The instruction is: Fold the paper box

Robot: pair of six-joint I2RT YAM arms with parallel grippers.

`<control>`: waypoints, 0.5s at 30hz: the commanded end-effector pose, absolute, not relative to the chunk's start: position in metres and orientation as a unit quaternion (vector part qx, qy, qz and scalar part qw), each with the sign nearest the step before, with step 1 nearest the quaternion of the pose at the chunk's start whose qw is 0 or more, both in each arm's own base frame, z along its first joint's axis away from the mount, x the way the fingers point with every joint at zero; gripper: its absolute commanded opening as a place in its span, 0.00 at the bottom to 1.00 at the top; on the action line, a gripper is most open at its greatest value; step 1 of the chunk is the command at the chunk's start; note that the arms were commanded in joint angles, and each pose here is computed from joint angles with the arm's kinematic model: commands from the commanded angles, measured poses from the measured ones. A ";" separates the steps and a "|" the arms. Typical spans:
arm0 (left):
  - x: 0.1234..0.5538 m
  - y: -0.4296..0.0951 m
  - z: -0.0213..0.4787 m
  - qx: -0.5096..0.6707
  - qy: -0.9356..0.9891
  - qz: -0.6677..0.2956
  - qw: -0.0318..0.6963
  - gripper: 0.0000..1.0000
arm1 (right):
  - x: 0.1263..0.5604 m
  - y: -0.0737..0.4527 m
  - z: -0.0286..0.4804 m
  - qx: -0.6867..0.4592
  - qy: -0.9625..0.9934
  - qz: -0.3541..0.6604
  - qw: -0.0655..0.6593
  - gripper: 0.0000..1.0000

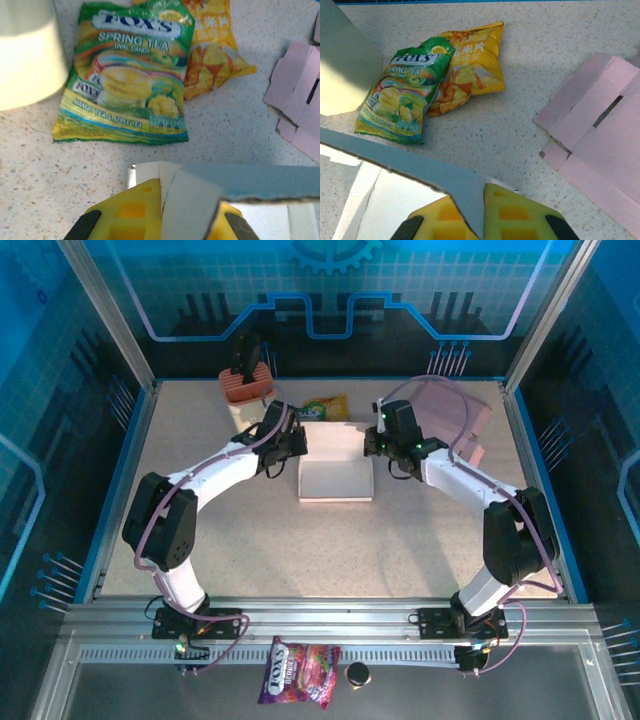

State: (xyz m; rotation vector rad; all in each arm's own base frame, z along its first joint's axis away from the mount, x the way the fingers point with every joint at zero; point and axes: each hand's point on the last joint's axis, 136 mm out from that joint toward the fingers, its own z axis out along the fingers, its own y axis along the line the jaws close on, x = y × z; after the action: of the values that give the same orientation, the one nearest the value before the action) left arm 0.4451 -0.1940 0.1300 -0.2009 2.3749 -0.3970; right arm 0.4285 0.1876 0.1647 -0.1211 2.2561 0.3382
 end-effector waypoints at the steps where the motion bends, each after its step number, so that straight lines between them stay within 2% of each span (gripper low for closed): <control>1: 0.443 -0.223 0.157 -0.059 0.887 -0.243 0.388 0.00 | 0.423 0.211 0.199 -0.036 0.852 0.208 0.479 0.00; 15: 0.414 -0.220 0.148 -0.051 0.876 -0.277 0.393 0.00 | 0.389 0.207 0.180 -0.017 0.851 0.206 0.482 0.00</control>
State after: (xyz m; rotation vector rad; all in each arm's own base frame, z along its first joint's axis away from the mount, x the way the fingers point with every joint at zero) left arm 0.4224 -0.1994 0.1280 -0.1693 2.2701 -0.5585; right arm 0.3932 0.1871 0.1595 -0.0442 2.1451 0.4021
